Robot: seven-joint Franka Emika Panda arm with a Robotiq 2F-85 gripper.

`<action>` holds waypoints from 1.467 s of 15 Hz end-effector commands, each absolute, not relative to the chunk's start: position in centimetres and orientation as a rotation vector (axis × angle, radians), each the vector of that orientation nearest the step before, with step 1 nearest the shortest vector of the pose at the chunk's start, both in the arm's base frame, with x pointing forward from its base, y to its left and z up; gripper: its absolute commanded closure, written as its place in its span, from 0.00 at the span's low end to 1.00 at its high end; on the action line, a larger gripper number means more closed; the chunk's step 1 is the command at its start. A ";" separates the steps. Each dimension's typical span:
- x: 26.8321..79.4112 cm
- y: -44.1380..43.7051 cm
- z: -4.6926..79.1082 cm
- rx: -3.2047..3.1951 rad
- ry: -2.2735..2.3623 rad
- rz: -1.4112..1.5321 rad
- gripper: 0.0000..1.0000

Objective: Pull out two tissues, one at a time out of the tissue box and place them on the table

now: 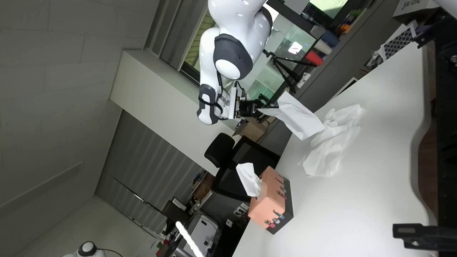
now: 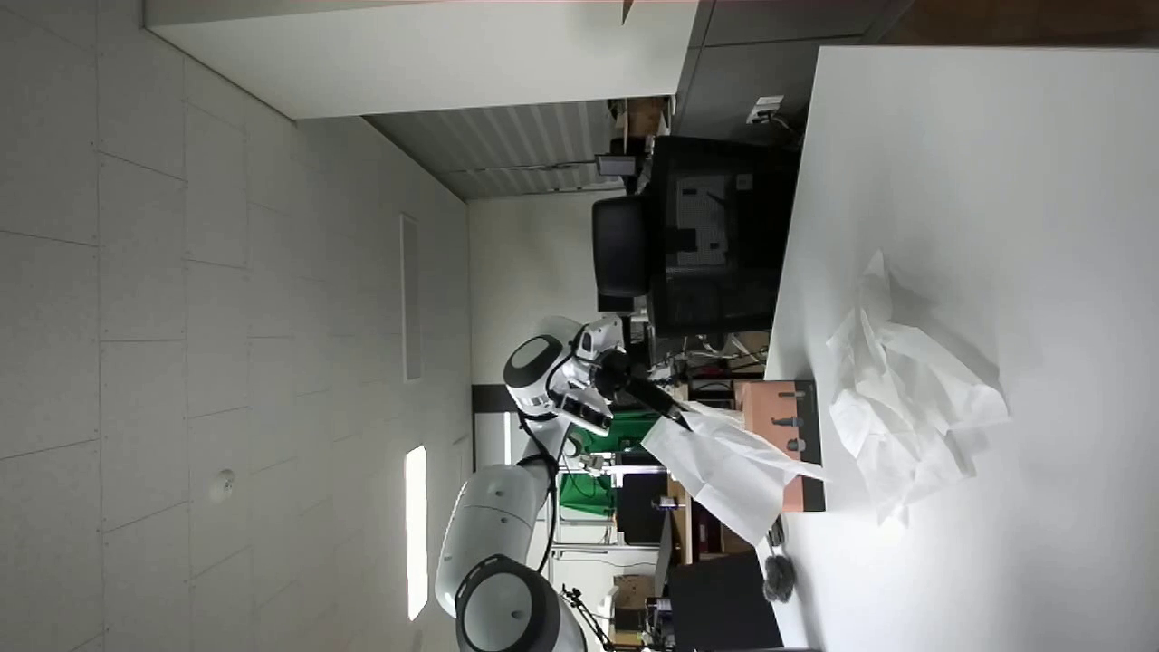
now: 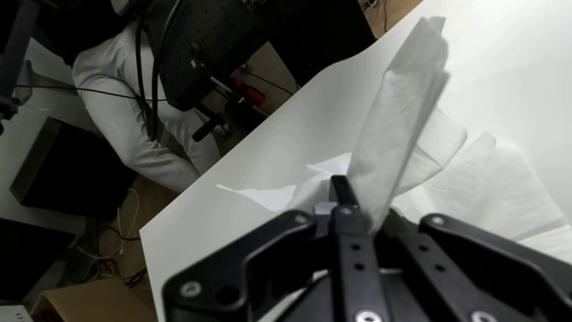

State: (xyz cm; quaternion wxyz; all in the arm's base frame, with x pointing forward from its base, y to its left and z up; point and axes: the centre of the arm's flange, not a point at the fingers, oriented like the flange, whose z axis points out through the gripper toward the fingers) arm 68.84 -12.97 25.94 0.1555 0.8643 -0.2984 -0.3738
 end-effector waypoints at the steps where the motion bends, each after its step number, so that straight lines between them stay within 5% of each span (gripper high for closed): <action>1: 73.6 -13.4 22.4 2.473 -0.766 -1.185 1.00; 9: 73.2 -13.8 12.9 2.363 -0.708 -1.362 1.00; 17: 75.7 -12.8 11.0 2.495 -0.818 -0.937 1.00; 18: 76.2 -12.6 10.8 2.502 -0.855 -0.849 0.74; 22: 77.8 -11.5 10.8 2.563 -1.010 -0.560 0.53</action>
